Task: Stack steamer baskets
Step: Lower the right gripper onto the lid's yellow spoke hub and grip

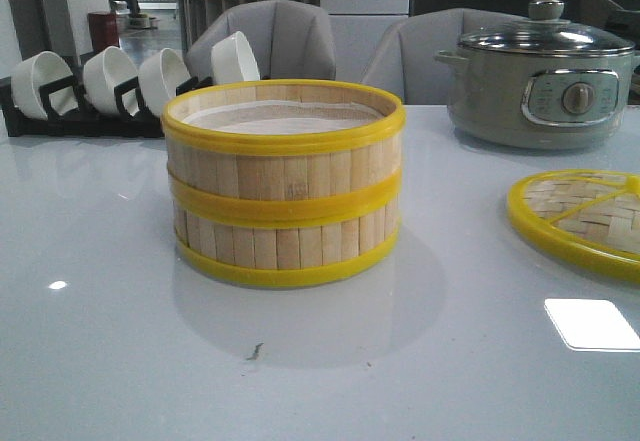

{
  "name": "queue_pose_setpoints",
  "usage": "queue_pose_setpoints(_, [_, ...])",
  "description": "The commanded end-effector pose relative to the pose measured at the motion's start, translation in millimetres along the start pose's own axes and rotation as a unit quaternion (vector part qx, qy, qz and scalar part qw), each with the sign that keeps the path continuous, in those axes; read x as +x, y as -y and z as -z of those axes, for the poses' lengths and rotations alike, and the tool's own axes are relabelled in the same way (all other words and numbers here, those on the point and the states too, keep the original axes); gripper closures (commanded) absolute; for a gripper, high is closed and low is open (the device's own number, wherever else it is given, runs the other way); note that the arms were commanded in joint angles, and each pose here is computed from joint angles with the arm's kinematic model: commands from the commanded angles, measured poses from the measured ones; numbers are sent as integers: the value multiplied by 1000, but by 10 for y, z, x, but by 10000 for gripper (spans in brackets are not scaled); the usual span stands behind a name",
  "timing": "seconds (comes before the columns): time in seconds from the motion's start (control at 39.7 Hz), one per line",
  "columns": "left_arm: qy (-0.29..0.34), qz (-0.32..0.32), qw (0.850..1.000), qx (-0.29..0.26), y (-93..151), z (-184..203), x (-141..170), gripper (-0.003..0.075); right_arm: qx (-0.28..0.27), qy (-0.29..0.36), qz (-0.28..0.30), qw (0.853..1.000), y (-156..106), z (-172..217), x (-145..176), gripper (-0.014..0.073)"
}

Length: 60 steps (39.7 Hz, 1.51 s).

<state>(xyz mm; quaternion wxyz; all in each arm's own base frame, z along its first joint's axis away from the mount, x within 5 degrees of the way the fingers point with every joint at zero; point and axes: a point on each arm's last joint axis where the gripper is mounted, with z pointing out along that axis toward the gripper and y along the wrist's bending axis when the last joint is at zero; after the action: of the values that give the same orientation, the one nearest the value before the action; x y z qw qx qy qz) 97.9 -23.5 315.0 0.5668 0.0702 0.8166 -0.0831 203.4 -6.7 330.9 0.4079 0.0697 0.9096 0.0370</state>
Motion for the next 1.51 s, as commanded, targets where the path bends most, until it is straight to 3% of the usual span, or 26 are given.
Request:
queue_pose_setpoints(0.0, [60,6,998,11,24,47,-174,631,-4,45,5,999,-17,85,-140,368])
queue_pose_setpoints(0.13, [60,6,998,11,24,47,-174,631,-4,35,4,999,-15,32,-137,270])
queue_pose_setpoints(0.6, [60,6,998,11,24,47,-174,631,-8,-45,-23,999,-13,-481,-141,273])
queue_pose_setpoints(1.16, [60,6,998,11,24,47,-174,631,20,-125,8,992,11,-1562,-758,273])
queue_pose_setpoints(1.49, [60,6,998,11,24,47,-174,631,29,-142,18,989,38,-1876,-883,273])
